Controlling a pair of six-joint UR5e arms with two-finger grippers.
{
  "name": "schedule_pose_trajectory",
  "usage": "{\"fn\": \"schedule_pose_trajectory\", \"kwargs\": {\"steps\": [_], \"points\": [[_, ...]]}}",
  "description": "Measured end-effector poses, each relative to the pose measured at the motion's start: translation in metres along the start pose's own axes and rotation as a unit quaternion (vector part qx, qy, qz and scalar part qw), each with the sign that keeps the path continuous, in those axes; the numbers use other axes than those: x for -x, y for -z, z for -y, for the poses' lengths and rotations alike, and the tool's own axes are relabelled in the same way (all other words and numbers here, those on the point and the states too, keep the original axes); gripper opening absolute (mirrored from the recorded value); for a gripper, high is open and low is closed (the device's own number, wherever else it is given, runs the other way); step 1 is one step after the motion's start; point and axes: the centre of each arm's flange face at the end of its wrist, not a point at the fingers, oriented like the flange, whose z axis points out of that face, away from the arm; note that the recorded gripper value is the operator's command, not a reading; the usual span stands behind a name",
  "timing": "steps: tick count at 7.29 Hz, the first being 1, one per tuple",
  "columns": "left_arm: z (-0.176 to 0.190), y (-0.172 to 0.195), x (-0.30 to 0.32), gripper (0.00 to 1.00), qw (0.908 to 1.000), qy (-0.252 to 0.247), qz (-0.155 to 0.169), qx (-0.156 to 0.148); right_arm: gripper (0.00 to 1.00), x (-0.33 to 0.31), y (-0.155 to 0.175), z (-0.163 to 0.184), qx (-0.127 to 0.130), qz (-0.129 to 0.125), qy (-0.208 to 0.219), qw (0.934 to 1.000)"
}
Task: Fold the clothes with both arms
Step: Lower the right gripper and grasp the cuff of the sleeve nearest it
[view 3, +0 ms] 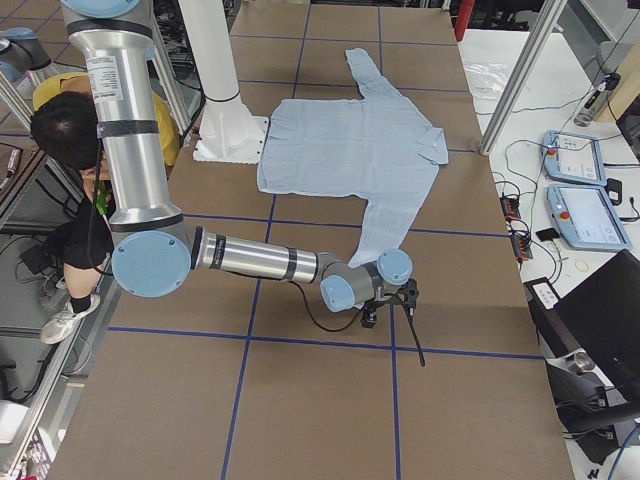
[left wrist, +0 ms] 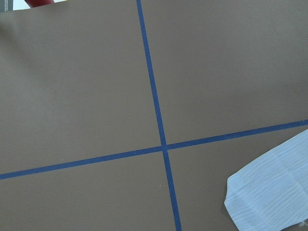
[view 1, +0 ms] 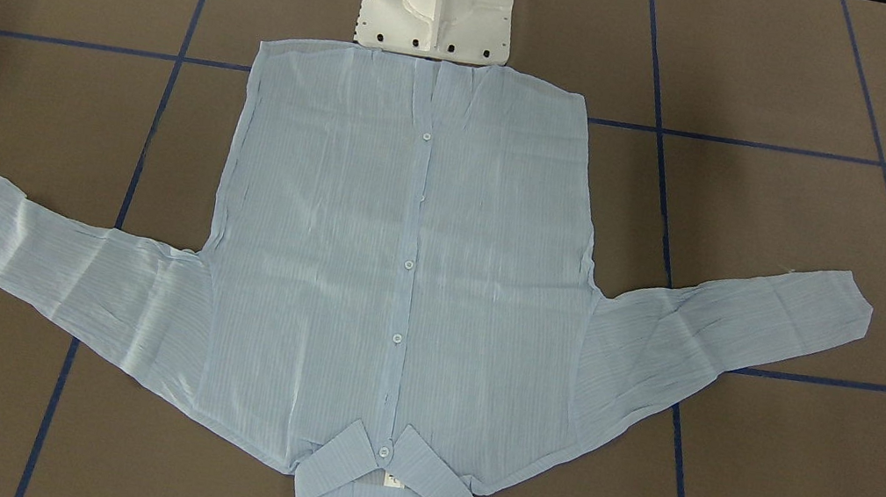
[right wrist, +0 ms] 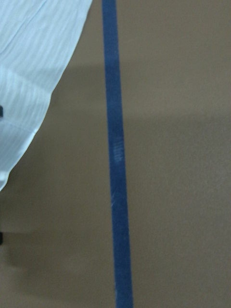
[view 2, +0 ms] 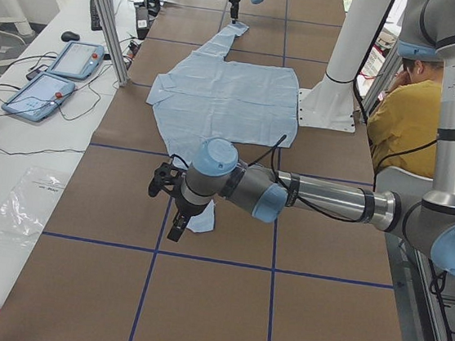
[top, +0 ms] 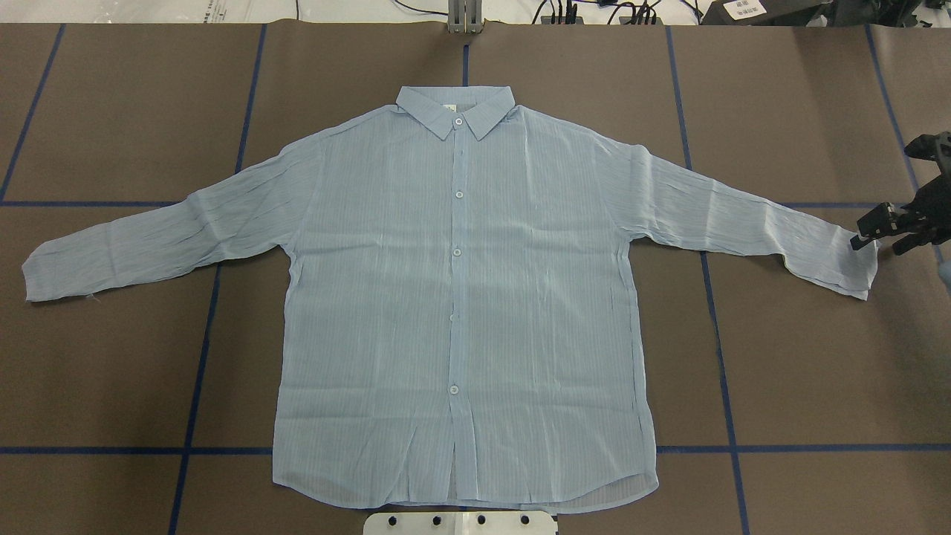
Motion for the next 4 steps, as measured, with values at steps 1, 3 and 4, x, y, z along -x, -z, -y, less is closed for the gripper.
{"fn": "schedule_pose_trajectory", "kwargs": {"steps": [1,3,4], "points": [[0.000,0.000,0.000,1.00,1.0000,0.000,0.000,0.000,0.00,0.001,0.000,0.000,0.001,0.000,0.000,1.0000],[0.000,0.000,0.000,1.00,1.0000,0.000,0.000,0.000,0.00,0.007,0.002,0.002,-0.001,0.004,0.005,1.0000],[0.000,0.000,0.000,1.00,1.0000,0.000,0.000,0.000,0.00,0.014,0.004,0.006,-0.002,0.007,0.009,0.9999]]}}
